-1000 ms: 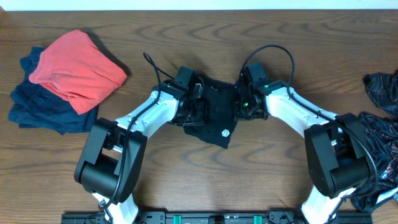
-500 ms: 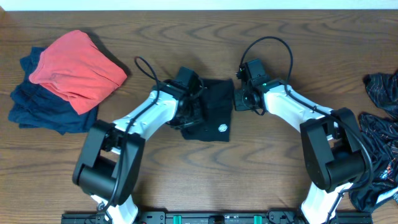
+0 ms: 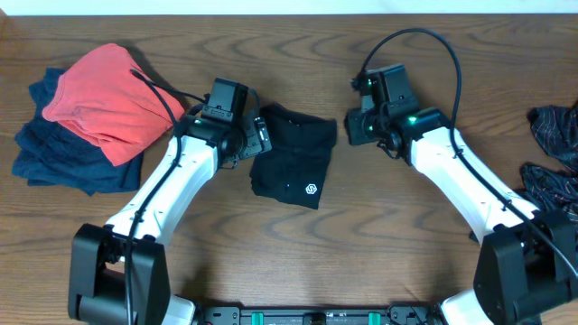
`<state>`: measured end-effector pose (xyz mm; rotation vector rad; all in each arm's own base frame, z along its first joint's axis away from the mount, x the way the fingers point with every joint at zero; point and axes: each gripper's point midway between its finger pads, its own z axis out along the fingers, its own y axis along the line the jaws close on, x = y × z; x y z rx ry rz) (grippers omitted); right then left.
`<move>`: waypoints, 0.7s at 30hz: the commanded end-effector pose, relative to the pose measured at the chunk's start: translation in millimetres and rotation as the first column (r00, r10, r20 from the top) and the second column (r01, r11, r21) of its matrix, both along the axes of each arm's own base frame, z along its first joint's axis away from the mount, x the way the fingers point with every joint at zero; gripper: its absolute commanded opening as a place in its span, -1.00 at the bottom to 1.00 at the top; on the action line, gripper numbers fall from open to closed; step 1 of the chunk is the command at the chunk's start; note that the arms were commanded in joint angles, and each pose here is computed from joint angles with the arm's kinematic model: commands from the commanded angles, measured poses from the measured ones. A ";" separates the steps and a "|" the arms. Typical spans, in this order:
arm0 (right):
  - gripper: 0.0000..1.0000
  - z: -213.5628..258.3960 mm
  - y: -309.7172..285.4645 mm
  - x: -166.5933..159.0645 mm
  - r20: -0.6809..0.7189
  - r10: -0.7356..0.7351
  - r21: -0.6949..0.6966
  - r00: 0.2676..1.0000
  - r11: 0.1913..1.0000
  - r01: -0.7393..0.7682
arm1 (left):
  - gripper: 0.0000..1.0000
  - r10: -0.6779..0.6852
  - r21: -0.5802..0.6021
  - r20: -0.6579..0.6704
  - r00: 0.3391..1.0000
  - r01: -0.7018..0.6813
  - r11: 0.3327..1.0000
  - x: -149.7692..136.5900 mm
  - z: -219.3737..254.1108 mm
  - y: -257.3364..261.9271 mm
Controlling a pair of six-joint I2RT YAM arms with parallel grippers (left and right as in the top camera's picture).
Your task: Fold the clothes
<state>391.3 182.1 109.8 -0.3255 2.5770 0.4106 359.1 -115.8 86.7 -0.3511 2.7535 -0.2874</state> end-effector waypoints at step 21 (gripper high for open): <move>-0.39 -105.6 62.8 -74.6 -0.367 0.355 0.243 0.860 0.929 -0.280 | 0.93 -0.259 -0.042 0.071 0.963 0.262 0.964 31.8 -44.6 -33.5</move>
